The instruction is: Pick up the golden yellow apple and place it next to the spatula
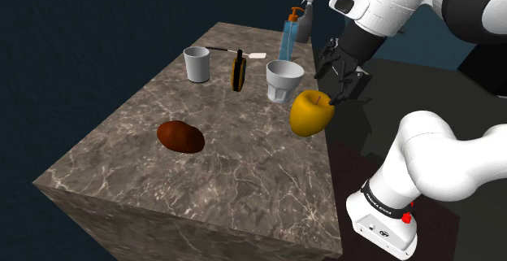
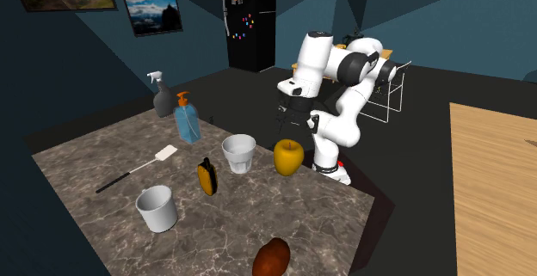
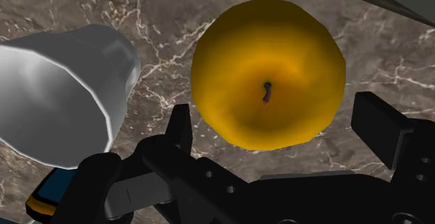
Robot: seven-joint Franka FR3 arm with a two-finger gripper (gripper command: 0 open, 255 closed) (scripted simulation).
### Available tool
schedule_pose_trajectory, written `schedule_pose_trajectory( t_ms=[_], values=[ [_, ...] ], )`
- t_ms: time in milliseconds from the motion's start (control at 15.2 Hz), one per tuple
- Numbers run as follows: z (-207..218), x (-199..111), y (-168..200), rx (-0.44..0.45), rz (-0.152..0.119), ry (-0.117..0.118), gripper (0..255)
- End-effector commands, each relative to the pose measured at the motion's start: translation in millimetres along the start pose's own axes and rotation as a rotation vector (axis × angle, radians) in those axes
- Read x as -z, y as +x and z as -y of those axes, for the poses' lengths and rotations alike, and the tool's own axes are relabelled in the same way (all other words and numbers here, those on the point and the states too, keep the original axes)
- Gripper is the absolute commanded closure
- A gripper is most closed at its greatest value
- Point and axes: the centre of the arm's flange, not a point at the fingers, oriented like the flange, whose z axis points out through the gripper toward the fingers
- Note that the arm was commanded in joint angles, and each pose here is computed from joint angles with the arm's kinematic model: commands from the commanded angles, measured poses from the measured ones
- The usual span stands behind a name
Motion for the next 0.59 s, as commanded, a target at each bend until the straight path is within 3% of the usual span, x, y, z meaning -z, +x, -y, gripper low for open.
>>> schedule_pose_trajectory(
  t_ms=[0,462,528],
  values=[
    [1.1,-7.3,-0.2,0.0,0.0,0.0,0],
    [1.1,-7.3,-0.1,0.0,0.0,0.0,0],
    [1.1,-7.3,-0.1,0.0,0.0,0.0,255]
  ],
)
